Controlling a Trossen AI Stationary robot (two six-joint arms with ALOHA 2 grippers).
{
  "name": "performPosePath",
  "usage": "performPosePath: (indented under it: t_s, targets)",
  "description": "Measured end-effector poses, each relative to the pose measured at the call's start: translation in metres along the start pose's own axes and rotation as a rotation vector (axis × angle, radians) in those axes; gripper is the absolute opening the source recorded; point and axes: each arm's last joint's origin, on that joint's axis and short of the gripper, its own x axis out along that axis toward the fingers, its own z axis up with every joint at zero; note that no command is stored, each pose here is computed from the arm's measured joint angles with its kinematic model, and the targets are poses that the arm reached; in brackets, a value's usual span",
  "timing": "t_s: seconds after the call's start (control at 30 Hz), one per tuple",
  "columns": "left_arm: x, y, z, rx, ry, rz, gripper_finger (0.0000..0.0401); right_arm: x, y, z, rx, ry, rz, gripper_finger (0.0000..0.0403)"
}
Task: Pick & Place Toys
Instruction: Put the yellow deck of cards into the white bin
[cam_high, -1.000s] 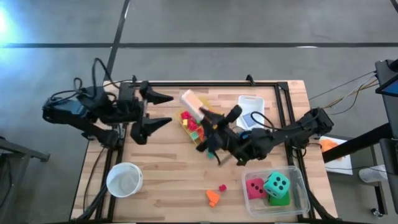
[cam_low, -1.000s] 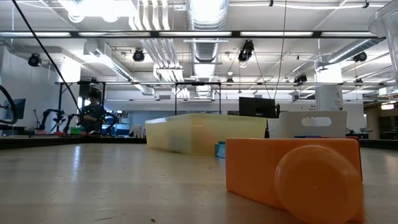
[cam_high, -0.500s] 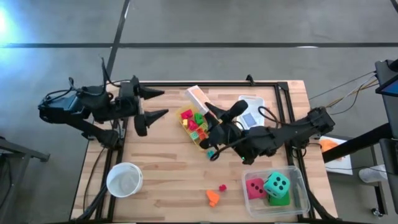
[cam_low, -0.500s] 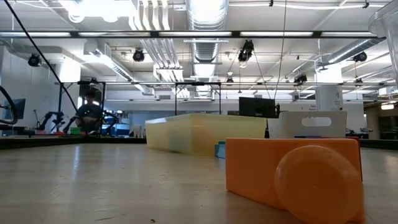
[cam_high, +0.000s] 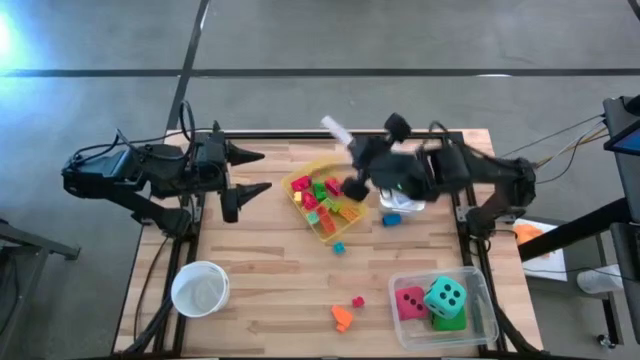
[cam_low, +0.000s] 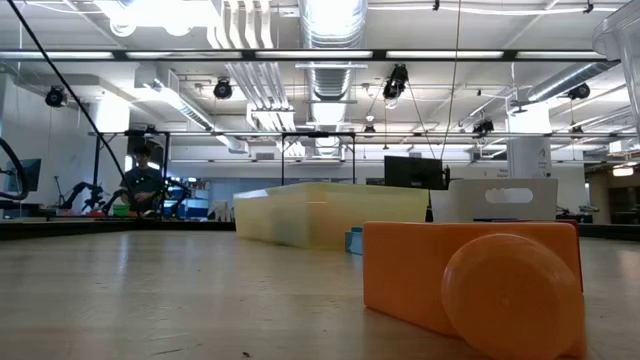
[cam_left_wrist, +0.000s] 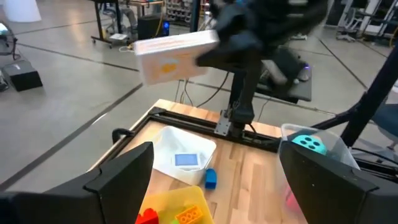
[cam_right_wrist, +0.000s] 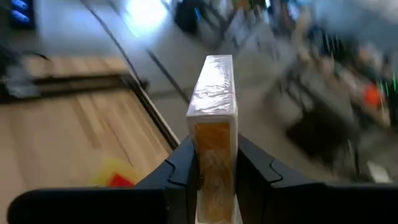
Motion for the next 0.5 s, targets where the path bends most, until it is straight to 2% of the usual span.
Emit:
performPosePath:
  t_s: [0.13, 0.3, 0.5]
  targets:
    - [0.0, 0.001, -0.003, 0.021, 0.03, 0.006, 0.0351, 0.018, -0.024, -0.016, 0.086, 0.173, -0.039, 0.0064]
    - [0.001, 0.002, -0.012, 0.065, 0.11, 0.024, 0.0351, 0.041, -0.044, -0.038, 0.193, 0.419, 0.021, 0.0064]
    - [0.001, 0.005, -0.028, 0.129, 0.234, 0.042, 0.0351, 0.066, -0.052, -0.067, 0.248, 0.656, 0.036, 0.0064]
